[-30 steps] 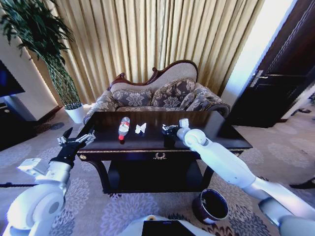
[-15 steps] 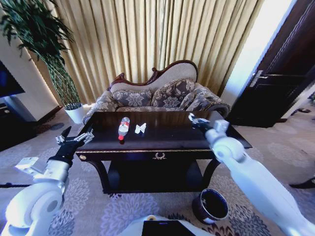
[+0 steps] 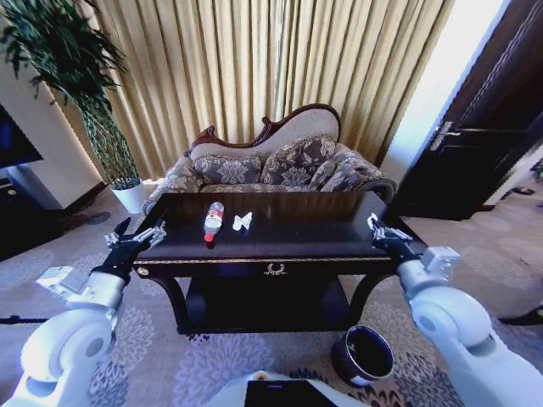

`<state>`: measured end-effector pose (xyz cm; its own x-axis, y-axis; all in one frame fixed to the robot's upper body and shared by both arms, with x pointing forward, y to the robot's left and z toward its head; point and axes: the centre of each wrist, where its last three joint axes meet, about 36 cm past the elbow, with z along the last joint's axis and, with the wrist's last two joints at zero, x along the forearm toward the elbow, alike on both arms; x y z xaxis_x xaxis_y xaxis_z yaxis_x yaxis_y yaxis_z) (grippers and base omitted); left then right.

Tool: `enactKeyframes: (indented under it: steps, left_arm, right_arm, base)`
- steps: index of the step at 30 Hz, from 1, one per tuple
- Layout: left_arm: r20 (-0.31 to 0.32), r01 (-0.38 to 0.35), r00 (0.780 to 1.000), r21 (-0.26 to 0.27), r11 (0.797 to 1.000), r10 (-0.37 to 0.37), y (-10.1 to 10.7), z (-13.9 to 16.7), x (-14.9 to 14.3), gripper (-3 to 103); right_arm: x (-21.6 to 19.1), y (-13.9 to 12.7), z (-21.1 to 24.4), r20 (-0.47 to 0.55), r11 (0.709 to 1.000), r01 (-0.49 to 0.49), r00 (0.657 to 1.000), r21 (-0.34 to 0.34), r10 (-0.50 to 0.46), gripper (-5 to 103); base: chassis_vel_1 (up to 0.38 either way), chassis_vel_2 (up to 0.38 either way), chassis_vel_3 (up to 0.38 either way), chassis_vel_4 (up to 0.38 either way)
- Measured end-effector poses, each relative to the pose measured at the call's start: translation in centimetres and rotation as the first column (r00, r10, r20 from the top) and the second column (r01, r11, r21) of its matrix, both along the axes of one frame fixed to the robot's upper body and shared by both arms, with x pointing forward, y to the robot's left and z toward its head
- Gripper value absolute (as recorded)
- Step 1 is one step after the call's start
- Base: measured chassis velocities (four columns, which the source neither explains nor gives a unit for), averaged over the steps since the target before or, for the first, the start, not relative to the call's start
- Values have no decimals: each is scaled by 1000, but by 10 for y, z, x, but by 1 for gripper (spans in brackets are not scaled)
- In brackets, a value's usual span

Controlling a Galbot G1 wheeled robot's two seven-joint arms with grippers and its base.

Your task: Move to the front of the table and place the trash on the table into the trash bin.

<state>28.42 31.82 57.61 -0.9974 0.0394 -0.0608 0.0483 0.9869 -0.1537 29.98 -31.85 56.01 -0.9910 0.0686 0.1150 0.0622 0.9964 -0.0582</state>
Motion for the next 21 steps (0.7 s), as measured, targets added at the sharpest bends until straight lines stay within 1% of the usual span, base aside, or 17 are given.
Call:
enactKeyframes:
  steps: [10,21]
  left_arm:
    - [15,1,1000,8,1000,-1,2,5,-1,100]
    - [19,5,1000,3,1000,-5,1,5,-3,100]
  right_arm:
    - [-3,5,-1,4,1000,-7,1000,14,7,1]
    - [-6,9,-3,4,1000,-15,1000,15,15,1]
  base:
    - [24,-18,-25,24]
    - [135,-126,-134,129]
